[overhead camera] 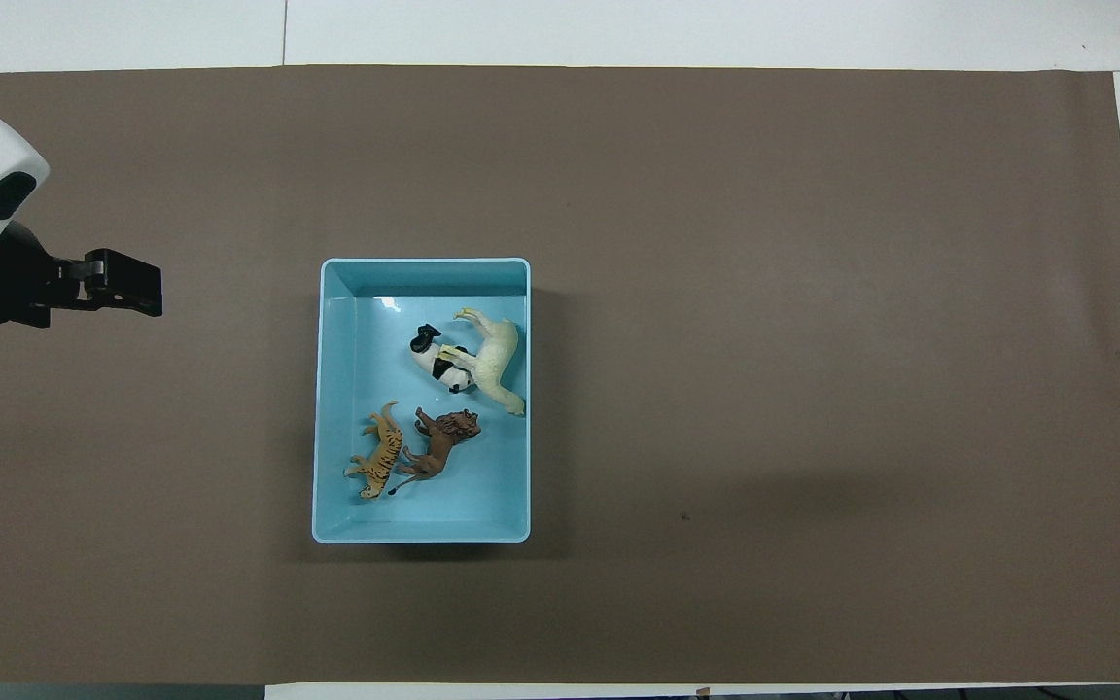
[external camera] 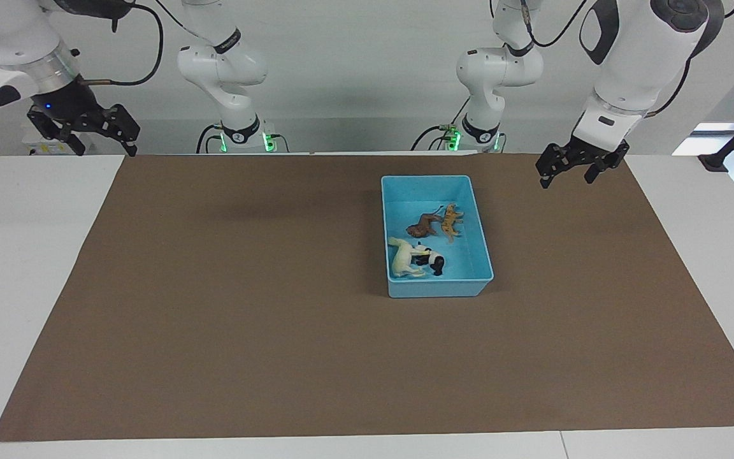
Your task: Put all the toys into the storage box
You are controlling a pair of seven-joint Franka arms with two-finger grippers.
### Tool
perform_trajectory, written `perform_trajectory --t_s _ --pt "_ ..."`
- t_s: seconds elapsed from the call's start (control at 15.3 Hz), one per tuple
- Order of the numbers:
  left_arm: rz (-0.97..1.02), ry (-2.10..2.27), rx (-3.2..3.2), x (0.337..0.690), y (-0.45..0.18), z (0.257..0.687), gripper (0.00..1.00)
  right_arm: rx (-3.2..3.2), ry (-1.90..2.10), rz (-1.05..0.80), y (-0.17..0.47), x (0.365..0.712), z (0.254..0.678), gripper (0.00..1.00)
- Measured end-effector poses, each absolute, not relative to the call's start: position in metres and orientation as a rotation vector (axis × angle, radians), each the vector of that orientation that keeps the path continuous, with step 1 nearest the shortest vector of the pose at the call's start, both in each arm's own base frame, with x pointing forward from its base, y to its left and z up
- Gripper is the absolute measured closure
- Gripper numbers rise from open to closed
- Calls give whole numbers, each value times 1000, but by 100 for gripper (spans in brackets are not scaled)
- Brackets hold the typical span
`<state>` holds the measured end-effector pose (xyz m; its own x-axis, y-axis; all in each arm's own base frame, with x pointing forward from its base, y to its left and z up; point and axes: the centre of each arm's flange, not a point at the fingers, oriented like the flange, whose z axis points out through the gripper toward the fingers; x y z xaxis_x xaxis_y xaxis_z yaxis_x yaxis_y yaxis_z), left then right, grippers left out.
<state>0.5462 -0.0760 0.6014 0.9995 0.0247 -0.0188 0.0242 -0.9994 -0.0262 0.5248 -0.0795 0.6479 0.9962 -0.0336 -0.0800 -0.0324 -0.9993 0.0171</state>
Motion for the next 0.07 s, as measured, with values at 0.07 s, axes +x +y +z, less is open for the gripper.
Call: perform_trajectory --t_s 0.07 --pt "30 -38 -3115 546 -76 601 0 3123 -51 -125 -79 525 648 0"
